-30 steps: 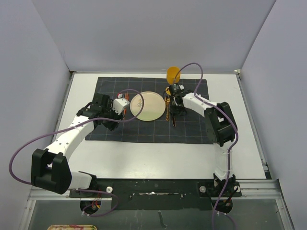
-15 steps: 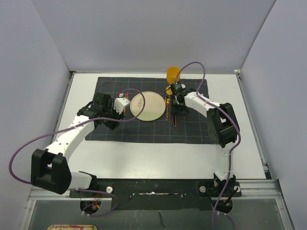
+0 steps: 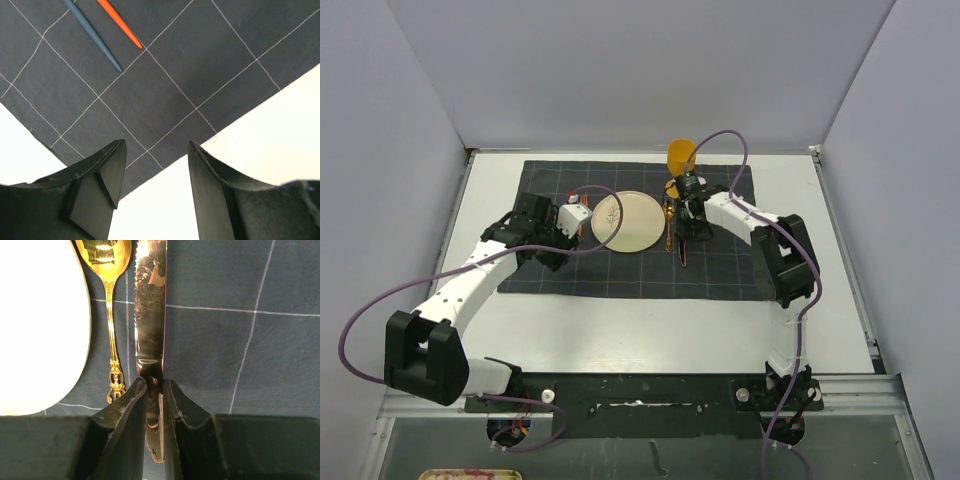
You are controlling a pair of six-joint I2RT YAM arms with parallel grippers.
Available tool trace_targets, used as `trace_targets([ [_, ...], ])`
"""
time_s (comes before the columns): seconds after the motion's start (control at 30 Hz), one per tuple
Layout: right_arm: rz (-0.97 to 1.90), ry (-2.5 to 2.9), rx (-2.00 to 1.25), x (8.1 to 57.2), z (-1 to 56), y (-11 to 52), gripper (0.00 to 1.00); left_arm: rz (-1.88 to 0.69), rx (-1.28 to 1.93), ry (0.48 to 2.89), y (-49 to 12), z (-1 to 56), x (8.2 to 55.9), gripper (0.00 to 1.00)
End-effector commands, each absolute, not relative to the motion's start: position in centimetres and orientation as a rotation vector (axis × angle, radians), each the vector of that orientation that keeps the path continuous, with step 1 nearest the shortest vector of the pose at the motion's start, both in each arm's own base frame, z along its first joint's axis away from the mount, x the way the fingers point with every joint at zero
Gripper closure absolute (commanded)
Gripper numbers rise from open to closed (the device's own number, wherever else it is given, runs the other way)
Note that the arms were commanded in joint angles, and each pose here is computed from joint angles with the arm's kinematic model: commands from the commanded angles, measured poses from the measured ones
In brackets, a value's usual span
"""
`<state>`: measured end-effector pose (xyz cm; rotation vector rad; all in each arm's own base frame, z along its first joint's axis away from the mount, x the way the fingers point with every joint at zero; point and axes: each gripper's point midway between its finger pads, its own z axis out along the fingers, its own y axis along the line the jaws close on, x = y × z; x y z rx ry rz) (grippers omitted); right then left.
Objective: Set the dinner table for one person
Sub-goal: Adjust the knife on the napkin.
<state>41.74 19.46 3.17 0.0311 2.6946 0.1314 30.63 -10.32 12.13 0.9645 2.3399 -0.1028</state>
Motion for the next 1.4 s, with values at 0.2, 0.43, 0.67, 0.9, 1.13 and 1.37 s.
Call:
trace_targets([
  [0.2, 0.163, 2.642, 0.057, 42.1, 4.9, 19.7, 0.9, -0.105, 0.969, 2.292, -11.0, 13.1, 31.9, 0.49],
  [0.43, 0.159, 2.648, 0.066, 42.2, 4.6, 19.7, 0.9, -0.102, 0.965, 2.292, -11.0, 13.0, 32.0, 0.49],
  [0.67, 0.164, 2.647, 0.067, 42.5, 4.5, 20.0, 0.89, -0.108, 0.965, 2.292, -11.1, 13.0, 32.0, 0.49],
  [0.9, 0.177, 2.638, 0.07, 43.0, 4.9, 20.5, 0.9, -0.106, 0.966, 2.296, -11.0, 12.9, 31.9, 0.49],
  [1.13, 0.179, 2.646, 0.069, 43.0, 4.6, 20.7, 0.9, -0.108, 0.968, 2.297, -11.0, 12.8, 31.9, 0.49],
  [1.37, 0.177, 2.645, 0.071, 42.9, 4.6, 20.7, 0.88, -0.107, 0.97, 2.297, -11.0, 12.8, 31.9, 0.49],
])
